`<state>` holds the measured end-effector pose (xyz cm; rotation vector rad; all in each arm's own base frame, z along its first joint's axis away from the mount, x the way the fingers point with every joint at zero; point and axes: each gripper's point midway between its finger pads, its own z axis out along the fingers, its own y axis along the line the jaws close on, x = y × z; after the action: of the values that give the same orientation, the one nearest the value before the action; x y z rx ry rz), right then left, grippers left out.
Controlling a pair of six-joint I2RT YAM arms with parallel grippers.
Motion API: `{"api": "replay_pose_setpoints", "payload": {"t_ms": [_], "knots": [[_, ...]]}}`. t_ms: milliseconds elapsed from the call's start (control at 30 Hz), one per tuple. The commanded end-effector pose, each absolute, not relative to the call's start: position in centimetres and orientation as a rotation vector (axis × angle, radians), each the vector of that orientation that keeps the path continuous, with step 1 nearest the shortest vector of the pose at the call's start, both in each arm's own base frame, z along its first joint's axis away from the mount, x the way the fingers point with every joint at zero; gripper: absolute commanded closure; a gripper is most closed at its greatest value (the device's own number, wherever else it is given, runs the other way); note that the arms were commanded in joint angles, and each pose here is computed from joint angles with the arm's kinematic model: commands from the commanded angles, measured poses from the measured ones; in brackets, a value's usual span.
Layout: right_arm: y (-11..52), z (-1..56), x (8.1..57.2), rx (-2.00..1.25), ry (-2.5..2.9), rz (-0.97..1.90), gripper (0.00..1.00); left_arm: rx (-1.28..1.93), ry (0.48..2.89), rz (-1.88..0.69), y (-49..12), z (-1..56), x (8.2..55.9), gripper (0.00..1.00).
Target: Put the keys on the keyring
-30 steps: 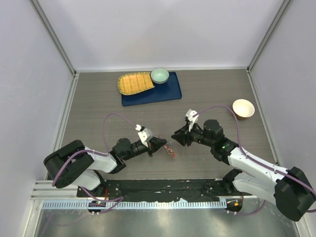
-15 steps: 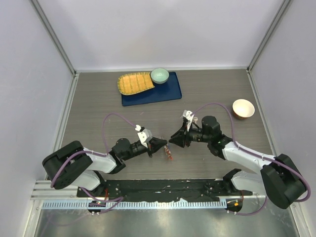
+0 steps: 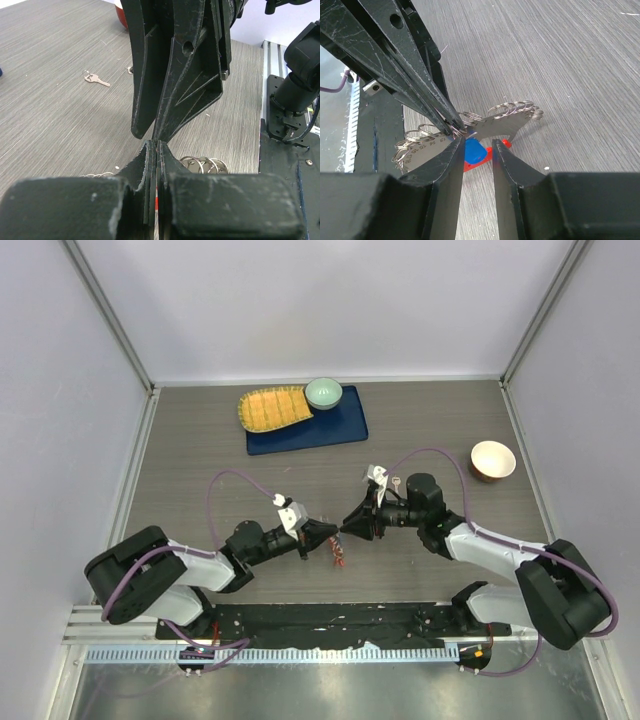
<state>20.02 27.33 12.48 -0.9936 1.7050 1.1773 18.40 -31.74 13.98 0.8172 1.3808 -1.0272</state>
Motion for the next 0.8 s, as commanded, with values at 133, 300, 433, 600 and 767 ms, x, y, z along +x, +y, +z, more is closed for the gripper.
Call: {"api": "replay_pose_setpoints", "payload": {"t_ms": [133, 300, 433, 600, 767], "knots": [[27.76, 13.48, 19.01, -1.038, 1.617, 1.221, 0.65, 0.711, 1.082, -1.038, -31.20, 21.39, 18.33, 1.00], [27.99, 13.64, 18.97, -1.042, 1.603, 1.241, 0.65, 0.718, 1.093, -1.041, -31.32, 20.96, 18.33, 1.00], [28.18, 13.79, 18.56, -1.043, 1.588, 1.279, 0.65, 0.713, 1.090, -1.039, -31.30, 21.12, 18.40, 1.00], [27.94, 13.64, 18.49, -1.032, 1.591, 1.265, 0.65, 0.712, 1.097, -1.037, -31.19, 20.90, 18.39, 1.00], [27.85, 13.45, 18.44, -1.030, 1.588, 1.260, 0.66, 0.715, 1.088, -1.044, -31.13, 21.12, 18.16, 1.00]]}}
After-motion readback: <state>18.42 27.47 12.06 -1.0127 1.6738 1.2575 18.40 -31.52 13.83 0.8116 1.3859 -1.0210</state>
